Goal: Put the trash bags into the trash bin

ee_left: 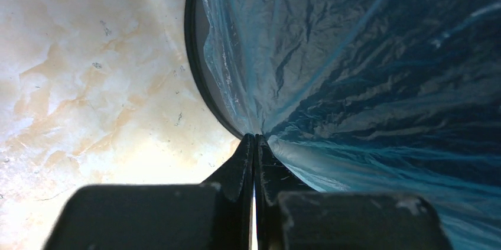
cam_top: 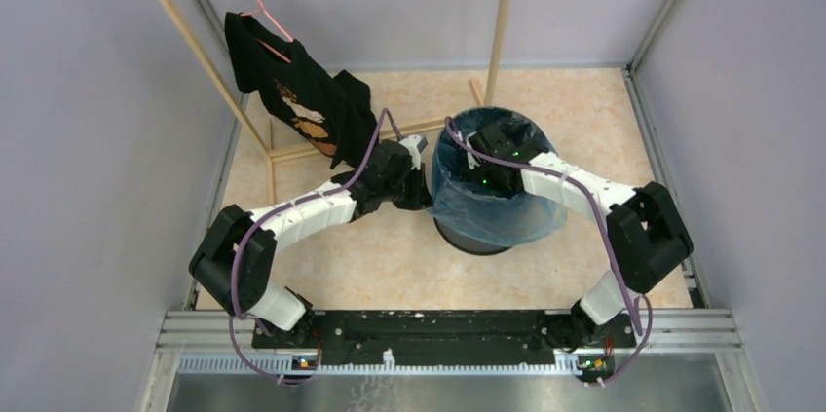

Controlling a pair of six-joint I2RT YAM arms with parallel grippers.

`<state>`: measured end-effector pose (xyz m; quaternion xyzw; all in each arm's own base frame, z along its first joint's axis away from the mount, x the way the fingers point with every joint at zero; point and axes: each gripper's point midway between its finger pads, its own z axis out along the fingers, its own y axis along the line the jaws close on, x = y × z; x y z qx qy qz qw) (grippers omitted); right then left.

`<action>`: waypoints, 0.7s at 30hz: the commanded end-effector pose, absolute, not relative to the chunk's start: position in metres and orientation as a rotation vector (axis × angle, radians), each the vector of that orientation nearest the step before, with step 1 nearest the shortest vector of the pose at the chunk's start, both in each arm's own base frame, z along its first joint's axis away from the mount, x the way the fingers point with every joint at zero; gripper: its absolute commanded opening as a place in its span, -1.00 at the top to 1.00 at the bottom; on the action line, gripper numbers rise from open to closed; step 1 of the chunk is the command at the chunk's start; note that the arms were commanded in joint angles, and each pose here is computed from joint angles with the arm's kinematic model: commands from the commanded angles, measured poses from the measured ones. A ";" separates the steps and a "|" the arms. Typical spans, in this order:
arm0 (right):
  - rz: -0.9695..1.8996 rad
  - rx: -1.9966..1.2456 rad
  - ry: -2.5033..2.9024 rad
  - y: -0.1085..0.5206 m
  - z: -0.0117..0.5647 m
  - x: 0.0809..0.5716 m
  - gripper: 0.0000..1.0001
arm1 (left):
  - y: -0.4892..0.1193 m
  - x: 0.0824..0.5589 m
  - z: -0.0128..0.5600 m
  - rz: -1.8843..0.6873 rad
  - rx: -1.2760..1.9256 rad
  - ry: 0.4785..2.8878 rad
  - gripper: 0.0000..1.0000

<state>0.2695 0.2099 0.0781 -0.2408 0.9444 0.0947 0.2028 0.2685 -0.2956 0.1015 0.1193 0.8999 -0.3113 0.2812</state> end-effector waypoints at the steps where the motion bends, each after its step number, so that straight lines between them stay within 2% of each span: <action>1: 0.301 -0.675 2.622 0.224 0.060 0.278 0.59 | -0.301 0.280 0.113 -0.821 0.334 2.364 0.93; 8: 0.306 -0.666 2.669 0.226 0.033 0.276 0.44 | -0.296 0.282 0.114 -0.778 0.343 2.357 0.80; 12: 0.309 -0.664 2.682 0.227 0.023 0.274 0.26 | -0.284 0.287 0.116 -0.695 0.337 2.345 0.67; 16: 0.321 -0.668 2.694 0.229 0.013 0.274 0.17 | -0.275 0.290 0.119 -0.631 0.322 2.349 0.61; 21: 0.316 -0.644 2.686 0.229 0.026 0.277 0.10 | -0.268 0.285 0.130 -0.622 0.303 2.343 0.48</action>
